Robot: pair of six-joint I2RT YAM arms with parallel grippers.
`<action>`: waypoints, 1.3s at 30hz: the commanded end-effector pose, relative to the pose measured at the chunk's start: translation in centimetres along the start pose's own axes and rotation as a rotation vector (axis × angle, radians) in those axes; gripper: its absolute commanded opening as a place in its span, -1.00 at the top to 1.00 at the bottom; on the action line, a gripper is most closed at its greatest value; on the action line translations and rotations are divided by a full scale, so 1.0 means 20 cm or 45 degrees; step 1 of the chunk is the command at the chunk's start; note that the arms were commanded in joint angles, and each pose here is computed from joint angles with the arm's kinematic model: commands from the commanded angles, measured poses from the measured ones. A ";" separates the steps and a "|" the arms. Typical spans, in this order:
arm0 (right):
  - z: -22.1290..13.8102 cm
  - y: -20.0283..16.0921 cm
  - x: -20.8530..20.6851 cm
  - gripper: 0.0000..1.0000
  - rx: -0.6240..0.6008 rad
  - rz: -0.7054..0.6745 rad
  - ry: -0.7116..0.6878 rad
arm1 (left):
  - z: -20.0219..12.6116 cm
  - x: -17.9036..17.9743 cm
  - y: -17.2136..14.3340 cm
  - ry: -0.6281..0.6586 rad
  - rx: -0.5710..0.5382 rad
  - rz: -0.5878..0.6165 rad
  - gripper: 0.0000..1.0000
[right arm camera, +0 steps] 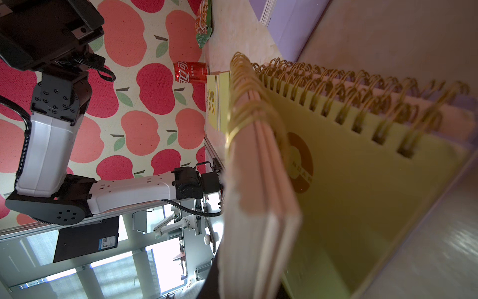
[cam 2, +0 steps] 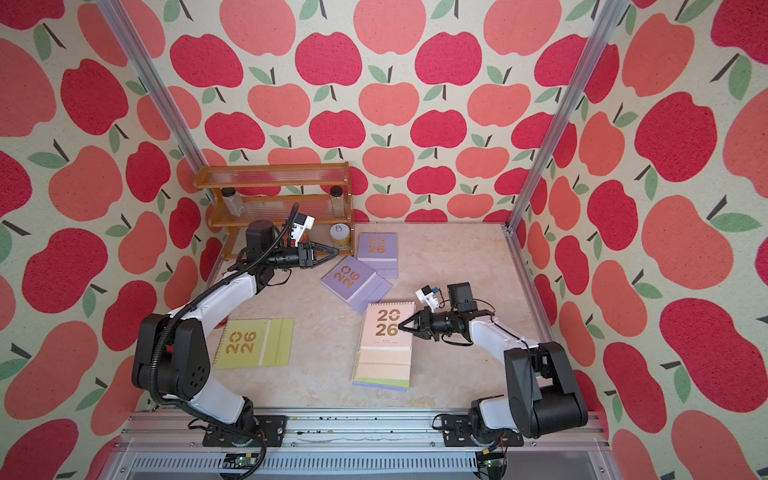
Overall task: Stack the calendars
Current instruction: Place the calendar at the calendar.
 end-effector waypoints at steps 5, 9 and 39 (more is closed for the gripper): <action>0.01 -0.01 -0.02 0.97 0.010 0.011 0.003 | 0.02 0.00 0.00 -0.011 0.019 0.027 -0.40; 0.02 -0.01 -0.03 0.88 0.024 0.007 -0.017 | 0.03 0.00 0.00 -0.011 0.020 0.026 -0.40; 0.00 -0.01 -0.02 -0.05 0.073 -0.053 -0.321 | 0.03 0.01 -0.01 -0.011 0.028 0.029 -0.41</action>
Point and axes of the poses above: each gripper's point midway between its finger pads, its own z axis out along the fingers, its own x axis along the line the jaws close on, y = z × x, the point moved 4 cm from there along -z, back along the fingers, and after that the axes turned 9 degrees about -z, right-handed, at the moved point
